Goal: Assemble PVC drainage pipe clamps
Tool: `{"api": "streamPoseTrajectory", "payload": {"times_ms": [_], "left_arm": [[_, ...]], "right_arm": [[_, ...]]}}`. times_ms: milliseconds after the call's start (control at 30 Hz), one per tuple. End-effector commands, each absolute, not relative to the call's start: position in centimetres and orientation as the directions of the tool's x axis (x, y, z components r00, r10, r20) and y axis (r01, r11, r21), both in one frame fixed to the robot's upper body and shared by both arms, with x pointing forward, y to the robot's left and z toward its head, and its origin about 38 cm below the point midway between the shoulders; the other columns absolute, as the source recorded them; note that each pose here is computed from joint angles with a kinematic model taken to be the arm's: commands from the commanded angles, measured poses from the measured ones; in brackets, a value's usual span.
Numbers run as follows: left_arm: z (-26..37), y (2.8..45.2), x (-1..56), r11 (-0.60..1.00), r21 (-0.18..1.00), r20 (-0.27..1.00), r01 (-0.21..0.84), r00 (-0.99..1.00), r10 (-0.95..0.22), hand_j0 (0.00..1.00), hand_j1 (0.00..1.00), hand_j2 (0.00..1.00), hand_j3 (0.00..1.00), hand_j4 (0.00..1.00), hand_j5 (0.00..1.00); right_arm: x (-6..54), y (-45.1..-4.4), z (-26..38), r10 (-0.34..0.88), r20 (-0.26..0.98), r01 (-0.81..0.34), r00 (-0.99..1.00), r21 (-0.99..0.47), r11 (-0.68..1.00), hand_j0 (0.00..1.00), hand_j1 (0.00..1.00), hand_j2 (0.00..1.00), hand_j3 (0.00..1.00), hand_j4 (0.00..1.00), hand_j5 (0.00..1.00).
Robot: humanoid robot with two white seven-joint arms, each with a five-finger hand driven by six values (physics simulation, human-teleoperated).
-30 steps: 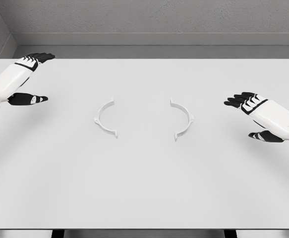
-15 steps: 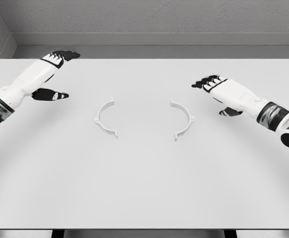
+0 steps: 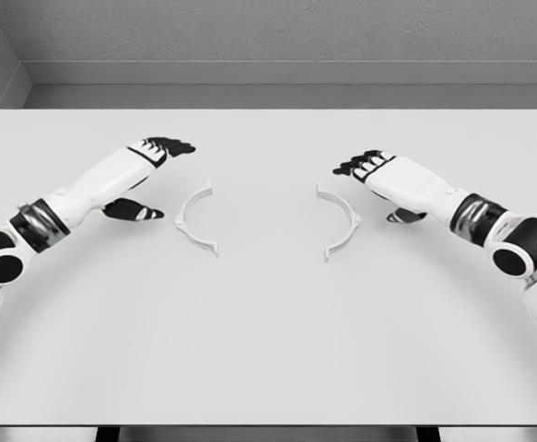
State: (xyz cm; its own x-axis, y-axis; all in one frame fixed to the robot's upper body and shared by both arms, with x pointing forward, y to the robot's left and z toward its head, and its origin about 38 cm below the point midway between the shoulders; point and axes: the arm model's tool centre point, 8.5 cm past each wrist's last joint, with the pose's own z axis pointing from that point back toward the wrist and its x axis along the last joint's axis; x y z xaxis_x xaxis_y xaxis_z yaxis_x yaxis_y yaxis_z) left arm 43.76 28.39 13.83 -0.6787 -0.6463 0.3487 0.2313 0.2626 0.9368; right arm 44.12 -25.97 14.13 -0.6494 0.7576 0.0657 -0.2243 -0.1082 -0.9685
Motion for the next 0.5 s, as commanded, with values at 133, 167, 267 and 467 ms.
{"api": "streamPoseTrajectory", "payload": {"times_ms": [133,167,267,467], "left_arm": [[13.3,28.6,43.6,0.256,0.935,0.355,0.246,-0.671,-0.651,1.00,1.00,1.00,1.00,1.00,1.00],[13.3,28.8,43.7,0.254,0.936,0.353,0.245,-0.669,-0.654,1.00,1.00,1.00,1.00,1.00,1.00],[12.9,30.2,43.8,0.242,0.937,0.349,0.252,-0.643,-0.682,1.00,1.00,1.00,1.00,1.00,1.00],[12.6,30.3,43.9,0.241,0.935,0.353,0.259,-0.636,-0.686,1.00,1.00,1.00,1.00,1.00,1.00]], "right_arm": [[44.0,-24.7,14.0,0.745,0.084,-0.226,-0.662,-0.970,-0.091,1.00,1.00,1.00,1.00,1.00,1.00],[44.0,-24.7,13.9,0.745,0.085,-0.230,-0.662,-0.969,-0.094,1.00,1.00,1.00,1.00,1.00,1.00],[44.1,-24.7,13.9,0.745,0.085,-0.232,-0.661,-0.968,-0.095,1.00,1.00,1.00,1.00,1.00,1.00],[44.3,-23.7,14.2,0.736,0.083,-0.221,-0.672,-0.971,-0.093,1.00,1.00,1.00,1.00,1.00,1.00]]}}
